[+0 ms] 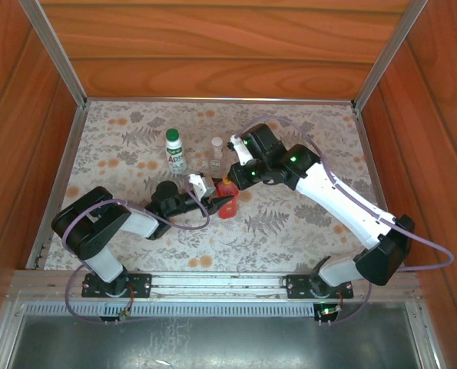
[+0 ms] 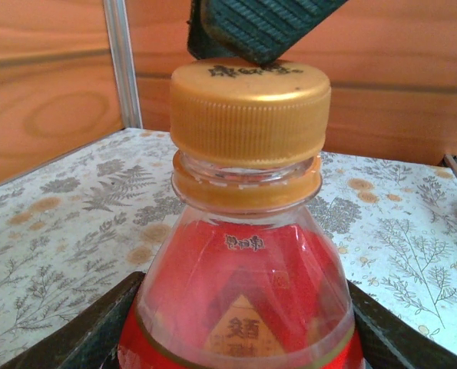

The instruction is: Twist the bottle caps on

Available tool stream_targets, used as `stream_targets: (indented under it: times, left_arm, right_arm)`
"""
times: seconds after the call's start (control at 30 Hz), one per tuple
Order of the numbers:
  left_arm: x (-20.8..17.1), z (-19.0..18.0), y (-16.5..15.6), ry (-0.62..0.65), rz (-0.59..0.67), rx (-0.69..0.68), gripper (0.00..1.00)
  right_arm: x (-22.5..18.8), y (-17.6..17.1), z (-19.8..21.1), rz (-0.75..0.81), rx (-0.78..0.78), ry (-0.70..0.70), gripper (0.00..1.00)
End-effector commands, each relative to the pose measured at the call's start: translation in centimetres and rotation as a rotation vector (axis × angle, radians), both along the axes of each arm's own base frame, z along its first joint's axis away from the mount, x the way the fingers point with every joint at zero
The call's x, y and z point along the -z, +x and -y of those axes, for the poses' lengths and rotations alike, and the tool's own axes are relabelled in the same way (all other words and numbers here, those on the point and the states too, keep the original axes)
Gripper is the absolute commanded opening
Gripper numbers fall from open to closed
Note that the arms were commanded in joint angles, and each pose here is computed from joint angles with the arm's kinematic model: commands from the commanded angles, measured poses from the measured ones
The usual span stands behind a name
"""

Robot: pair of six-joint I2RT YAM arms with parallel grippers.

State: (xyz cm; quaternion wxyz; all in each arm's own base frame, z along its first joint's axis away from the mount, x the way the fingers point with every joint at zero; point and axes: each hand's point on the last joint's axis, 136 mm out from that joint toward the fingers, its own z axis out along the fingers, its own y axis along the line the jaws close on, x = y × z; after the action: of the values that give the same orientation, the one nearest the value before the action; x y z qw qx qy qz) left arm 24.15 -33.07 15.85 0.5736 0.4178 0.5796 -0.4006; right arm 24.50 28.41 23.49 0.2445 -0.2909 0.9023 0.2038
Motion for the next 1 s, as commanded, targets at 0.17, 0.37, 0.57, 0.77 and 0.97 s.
stream_targets:
  times: [0.17,0.37,0.57,0.77,0.97]
  left_arm:
    - [2.0,-0.3,-0.4,0.052,-0.039,0.011,0.58]
    - [1.9,-0.2,-0.3,0.049,-0.042,0.014,0.58]
    - [2.1,-0.4,-0.4,0.052,-0.046,0.01,0.58]
    - [2.1,-0.3,-0.3,0.053,-0.048,0.013,0.58]
    - [2.2,-0.2,-0.3,0.052,-0.051,0.016,0.58]
  right_arm:
    - [2.6,-0.6,1.6,-0.079,0.027,-0.096,0.22]
    - [-0.5,0.1,0.0,0.0,-0.024,-0.034,0.36]
    - [-1.8,0.4,-1.0,0.081,-0.058,-0.055,0.45]
    - [-1.1,-0.2,-1.5,0.115,-0.124,-0.134,0.52]
    - [-0.3,-0.5,-1.8,0.134,-0.171,-0.199,0.52]
